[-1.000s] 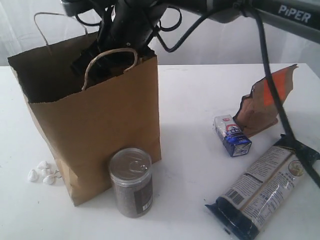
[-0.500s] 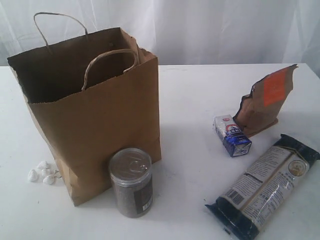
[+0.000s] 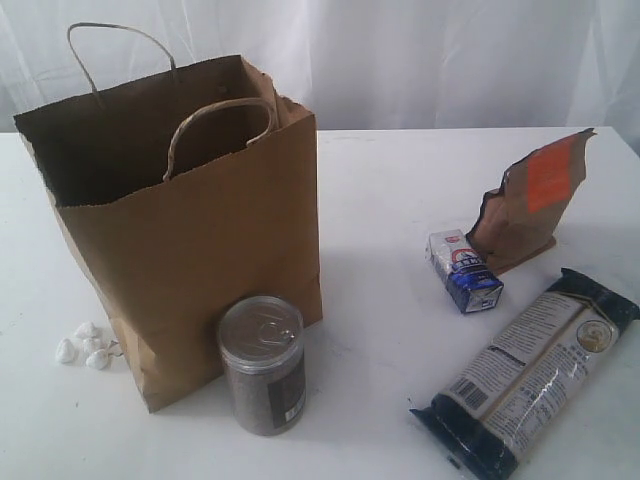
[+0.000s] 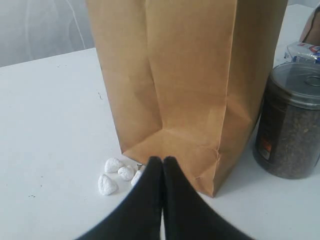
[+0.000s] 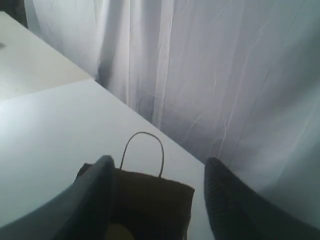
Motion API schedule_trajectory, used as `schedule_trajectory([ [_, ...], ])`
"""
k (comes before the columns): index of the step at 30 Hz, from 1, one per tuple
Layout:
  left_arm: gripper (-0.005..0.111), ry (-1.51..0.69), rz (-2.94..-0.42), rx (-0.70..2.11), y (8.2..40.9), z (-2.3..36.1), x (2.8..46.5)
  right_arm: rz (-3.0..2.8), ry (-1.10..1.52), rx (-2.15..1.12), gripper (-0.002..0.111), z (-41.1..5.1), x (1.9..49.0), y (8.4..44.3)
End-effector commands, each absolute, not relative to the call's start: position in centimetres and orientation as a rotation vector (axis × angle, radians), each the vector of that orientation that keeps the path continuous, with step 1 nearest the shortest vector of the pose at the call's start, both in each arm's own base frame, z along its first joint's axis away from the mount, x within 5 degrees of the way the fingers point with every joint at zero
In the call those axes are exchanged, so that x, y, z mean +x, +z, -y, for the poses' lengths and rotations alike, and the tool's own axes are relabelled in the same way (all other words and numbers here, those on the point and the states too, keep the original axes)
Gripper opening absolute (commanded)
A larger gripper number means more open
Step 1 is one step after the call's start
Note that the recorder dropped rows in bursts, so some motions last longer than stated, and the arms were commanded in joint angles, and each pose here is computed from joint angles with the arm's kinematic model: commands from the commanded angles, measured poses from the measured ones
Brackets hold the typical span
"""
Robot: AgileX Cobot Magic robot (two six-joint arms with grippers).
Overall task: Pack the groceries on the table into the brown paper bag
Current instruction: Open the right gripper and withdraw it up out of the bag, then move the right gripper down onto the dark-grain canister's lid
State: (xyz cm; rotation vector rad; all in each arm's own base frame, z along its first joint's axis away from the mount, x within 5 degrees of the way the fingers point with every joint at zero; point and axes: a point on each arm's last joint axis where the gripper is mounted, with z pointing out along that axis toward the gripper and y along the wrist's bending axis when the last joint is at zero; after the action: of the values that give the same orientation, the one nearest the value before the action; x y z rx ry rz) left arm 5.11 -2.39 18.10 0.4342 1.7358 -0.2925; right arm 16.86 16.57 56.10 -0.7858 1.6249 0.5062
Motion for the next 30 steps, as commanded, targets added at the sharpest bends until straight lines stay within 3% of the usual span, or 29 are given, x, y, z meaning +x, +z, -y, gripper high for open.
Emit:
schedule_trajectory([
  [1,0.0,-0.299,-1.735,0.435,18.0,2.4,5.1,-1.648,0.492,-0.809,0.051,-14.8,15.0,56.5],
  [7,0.0,-0.299,-1.735,0.435,18.0,2.4,5.1,-1.653,0.499,-0.798,0.051,-12.1,12.2,57.3],
  [12,0.0,-0.299,-1.735,0.435,18.0,2.4,5.1,-1.765,0.501,-0.819,0.051,-10.9,10.9,55.9],
  [24,0.0,-0.299,-1.735,0.435,18.0,2.4,5.1,-2.081,0.526,-0.766,0.051,-10.3,10.3,47.5],
  [30,0.0,-0.299,-1.735,0.435,18.0,2.4,5.1,-2.264,0.648,-0.784,0.067,-12.4,10.9,41.5],
])
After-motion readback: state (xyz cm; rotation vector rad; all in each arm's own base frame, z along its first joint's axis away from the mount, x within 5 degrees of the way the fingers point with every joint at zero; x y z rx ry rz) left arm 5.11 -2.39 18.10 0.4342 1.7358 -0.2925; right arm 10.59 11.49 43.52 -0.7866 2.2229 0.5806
